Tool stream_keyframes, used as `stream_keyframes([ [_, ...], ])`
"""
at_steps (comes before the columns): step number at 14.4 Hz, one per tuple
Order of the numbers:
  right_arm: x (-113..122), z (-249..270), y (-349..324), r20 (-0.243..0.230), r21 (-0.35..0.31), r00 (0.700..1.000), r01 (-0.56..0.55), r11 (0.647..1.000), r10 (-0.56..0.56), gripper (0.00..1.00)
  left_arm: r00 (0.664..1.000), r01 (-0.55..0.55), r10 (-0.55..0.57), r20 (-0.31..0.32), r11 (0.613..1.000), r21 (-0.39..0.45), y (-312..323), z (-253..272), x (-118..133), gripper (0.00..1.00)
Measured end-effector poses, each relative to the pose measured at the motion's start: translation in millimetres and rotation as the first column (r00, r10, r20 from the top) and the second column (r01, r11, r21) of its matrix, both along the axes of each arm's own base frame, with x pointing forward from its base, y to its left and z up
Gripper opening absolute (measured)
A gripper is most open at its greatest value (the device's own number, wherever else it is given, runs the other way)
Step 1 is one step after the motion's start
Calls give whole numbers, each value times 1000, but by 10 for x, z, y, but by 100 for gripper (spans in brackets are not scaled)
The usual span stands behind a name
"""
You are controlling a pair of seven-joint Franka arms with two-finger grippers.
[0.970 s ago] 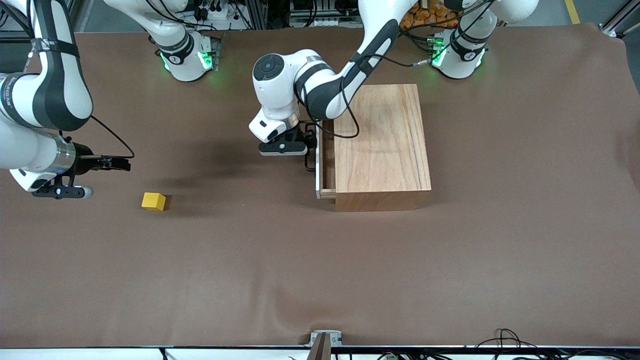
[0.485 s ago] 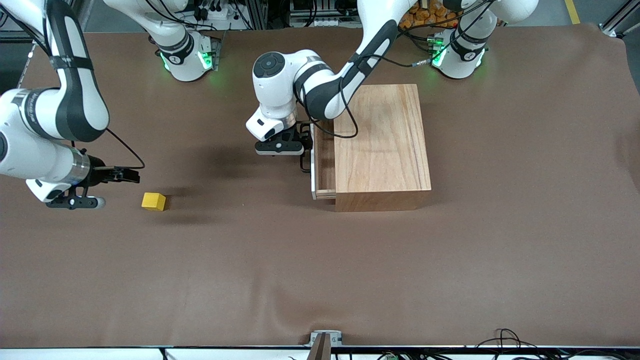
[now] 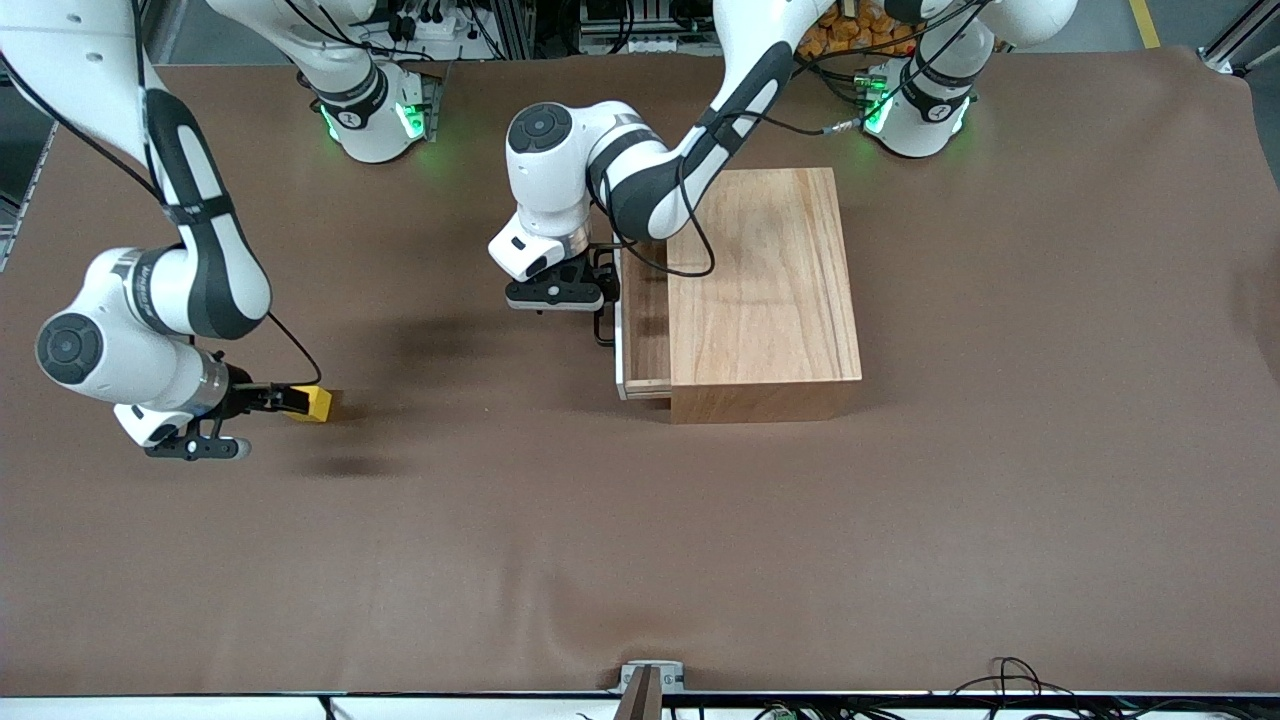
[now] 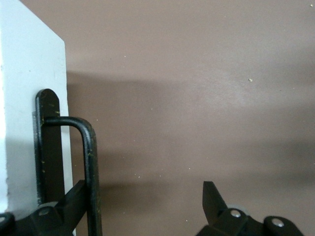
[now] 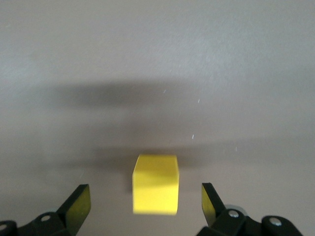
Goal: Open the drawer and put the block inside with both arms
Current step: 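Pull the drawer open with the left gripper while the right gripper reaches the cube, then grasp the yellow cube with the right gripper while the left gripper pulls the drawer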
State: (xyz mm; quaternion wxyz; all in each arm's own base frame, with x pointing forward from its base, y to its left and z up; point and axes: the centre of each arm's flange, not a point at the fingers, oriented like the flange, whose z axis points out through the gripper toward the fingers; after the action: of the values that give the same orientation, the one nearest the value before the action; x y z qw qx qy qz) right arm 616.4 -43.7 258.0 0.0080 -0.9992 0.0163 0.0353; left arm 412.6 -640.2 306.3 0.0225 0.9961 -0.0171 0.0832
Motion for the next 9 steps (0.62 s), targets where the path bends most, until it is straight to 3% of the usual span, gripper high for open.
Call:
stream_keyframes([
  [4,-50,-518,-167,-43,0,999,28,1000,-27,100,1000,16,-15,16,999,-43,-81,21,-47,100],
  [9,-111,-708,-165,-79,7,996,34,999,-34,100,999,32,-30,33,997,-76,-154,32,-96,100],
])
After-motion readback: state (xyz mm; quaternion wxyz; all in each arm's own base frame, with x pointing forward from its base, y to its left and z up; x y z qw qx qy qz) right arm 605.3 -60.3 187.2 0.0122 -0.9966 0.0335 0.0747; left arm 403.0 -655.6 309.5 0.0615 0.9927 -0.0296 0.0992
